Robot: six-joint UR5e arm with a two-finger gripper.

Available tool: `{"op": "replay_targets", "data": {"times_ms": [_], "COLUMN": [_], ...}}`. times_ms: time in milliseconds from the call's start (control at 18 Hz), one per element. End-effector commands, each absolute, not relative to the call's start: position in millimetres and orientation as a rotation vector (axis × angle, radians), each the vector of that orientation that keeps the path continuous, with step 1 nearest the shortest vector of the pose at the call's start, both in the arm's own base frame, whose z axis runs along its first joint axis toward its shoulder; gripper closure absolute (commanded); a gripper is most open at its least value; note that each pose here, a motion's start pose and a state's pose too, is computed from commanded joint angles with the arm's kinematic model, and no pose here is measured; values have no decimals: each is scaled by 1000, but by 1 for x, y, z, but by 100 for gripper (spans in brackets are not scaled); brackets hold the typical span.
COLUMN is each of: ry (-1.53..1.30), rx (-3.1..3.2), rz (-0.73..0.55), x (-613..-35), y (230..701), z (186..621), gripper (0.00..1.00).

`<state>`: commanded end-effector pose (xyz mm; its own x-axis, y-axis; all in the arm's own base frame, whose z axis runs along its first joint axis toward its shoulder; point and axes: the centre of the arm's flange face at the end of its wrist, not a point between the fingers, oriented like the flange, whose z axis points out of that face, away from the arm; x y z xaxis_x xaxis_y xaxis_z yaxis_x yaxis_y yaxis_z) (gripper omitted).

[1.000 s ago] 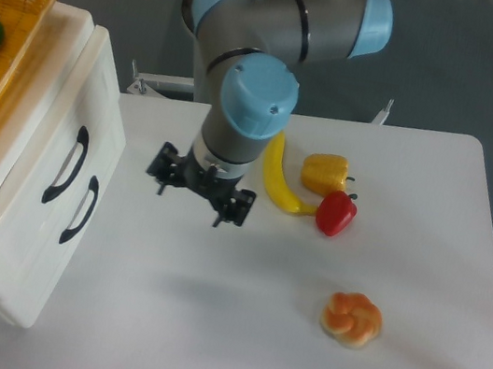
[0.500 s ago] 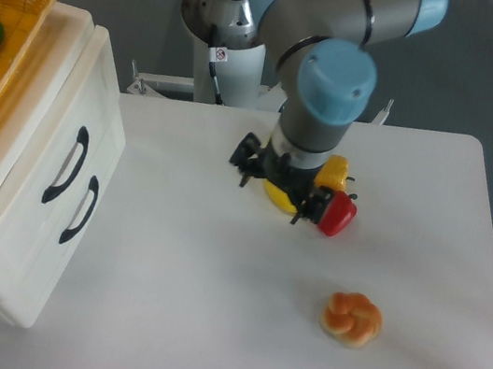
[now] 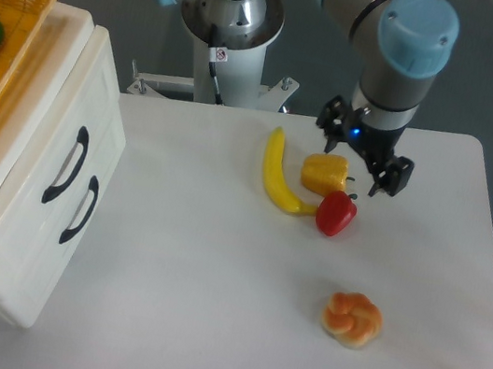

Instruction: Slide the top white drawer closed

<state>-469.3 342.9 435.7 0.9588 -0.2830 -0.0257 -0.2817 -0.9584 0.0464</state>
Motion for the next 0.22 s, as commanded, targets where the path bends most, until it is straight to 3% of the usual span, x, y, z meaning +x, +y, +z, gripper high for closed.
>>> {"op": "replay_targets", "data": {"times_ms": [222], "ry": [-518], "rx": [3087], "rz": [-40], "x": [-486], "y": [317], "z": [440], "gripper": [0]}}
